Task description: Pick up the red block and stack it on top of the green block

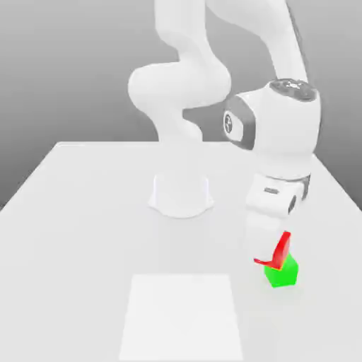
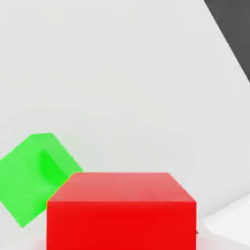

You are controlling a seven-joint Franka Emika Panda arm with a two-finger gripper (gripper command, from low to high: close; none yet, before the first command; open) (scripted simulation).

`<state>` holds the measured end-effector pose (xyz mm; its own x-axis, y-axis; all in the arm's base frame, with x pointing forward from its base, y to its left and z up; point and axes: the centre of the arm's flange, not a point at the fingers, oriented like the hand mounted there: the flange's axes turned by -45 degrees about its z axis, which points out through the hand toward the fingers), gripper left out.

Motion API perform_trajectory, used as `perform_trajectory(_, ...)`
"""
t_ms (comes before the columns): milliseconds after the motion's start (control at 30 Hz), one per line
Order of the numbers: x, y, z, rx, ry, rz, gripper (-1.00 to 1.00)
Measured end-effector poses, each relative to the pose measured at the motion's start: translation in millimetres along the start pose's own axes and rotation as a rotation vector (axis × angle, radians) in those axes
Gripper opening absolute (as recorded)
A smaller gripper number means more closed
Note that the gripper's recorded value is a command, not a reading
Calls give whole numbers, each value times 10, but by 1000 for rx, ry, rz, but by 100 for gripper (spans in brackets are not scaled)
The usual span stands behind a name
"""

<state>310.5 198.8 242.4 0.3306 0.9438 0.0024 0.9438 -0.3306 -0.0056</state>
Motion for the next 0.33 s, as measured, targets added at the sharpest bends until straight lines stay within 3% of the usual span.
perform_trajectory(233, 46, -167, 556, -5, -4, -55, -100)
perform_trajectory(267, 43, -172, 606, -5, -4, -56, 100)
perform_trajectory(333, 43, -172, 606, -5, -4, -55, 100)
